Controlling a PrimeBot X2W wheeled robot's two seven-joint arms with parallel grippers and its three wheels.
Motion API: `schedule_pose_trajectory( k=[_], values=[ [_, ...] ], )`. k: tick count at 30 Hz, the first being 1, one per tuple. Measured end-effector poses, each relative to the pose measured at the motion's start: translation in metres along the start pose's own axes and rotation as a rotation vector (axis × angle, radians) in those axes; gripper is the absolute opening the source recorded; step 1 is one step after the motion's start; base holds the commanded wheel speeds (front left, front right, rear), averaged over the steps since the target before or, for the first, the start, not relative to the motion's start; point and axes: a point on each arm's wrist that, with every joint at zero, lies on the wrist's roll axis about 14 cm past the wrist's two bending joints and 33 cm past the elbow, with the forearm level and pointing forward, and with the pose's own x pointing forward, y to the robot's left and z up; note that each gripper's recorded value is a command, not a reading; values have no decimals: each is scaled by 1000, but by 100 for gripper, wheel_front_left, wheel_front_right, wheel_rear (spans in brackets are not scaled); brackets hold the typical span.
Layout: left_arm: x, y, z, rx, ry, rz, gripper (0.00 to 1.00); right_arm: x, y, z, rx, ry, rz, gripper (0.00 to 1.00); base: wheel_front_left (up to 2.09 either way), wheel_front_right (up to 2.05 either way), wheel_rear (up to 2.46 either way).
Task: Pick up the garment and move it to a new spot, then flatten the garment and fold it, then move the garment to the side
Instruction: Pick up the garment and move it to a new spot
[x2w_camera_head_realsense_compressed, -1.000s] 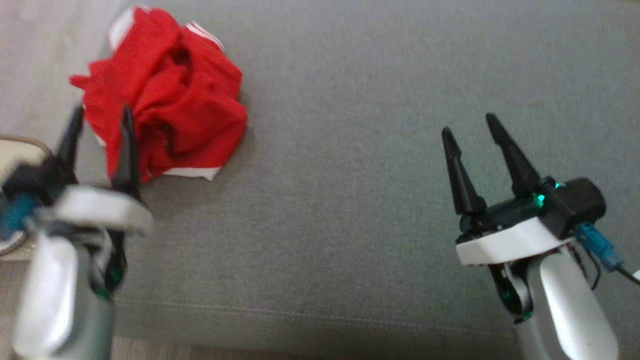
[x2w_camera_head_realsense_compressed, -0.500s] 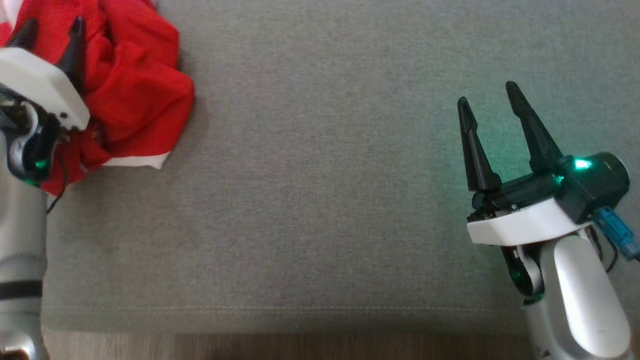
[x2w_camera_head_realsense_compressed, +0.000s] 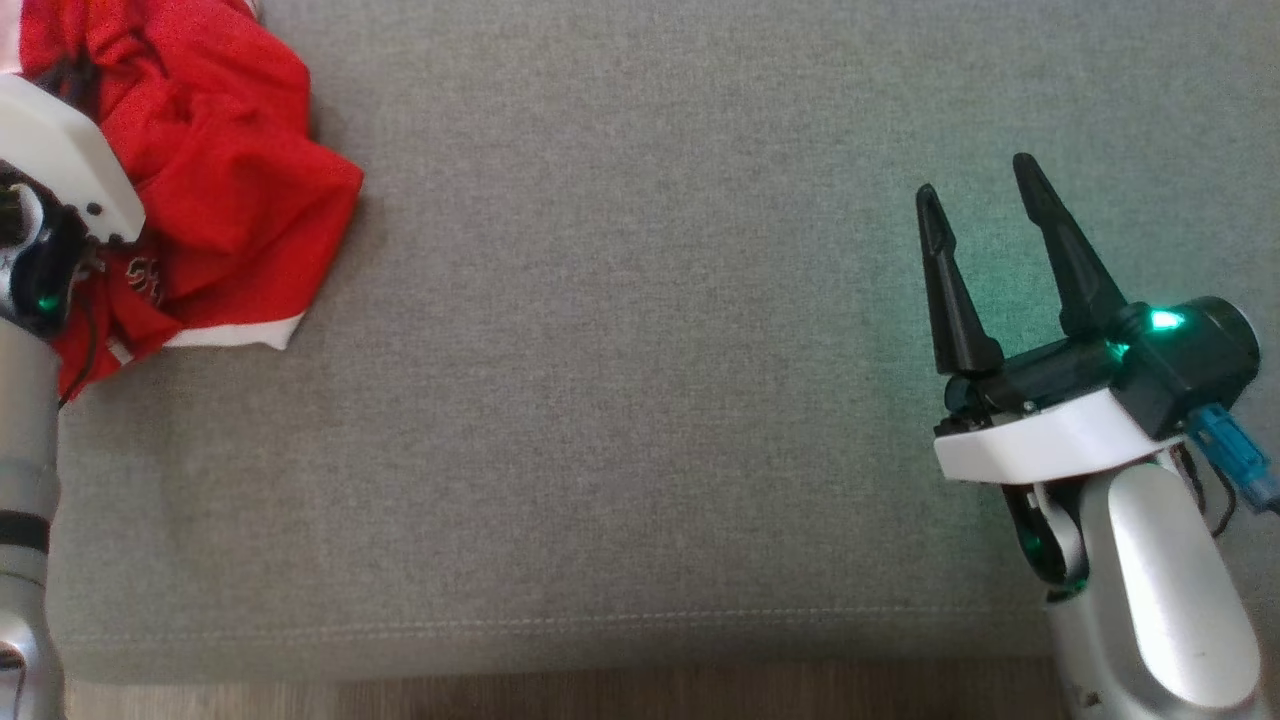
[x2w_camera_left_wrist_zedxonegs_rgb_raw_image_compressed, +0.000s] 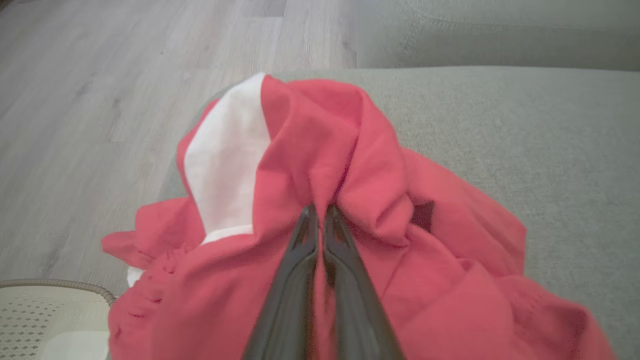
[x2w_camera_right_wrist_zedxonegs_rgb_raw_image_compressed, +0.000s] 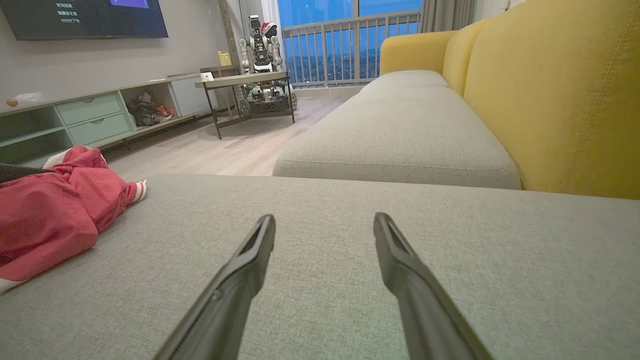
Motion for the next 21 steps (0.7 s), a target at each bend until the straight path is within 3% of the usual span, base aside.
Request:
schedule_pose_trajectory(
  k=[8, 16, 21],
  values=[
    [-32, 16, 61, -33, -300, 40, 0, -3, 10, 20, 5, -37, 18, 100, 0, 0, 0],
    [-116, 29, 162, -78, -729, 81, 0, -20, 29, 47, 36, -77, 49, 100, 0, 0, 0],
    [-153, 20, 189, -93, -854, 50, 0, -29, 32, 62, 37, -107, 50, 100, 0, 0, 0]
  ],
)
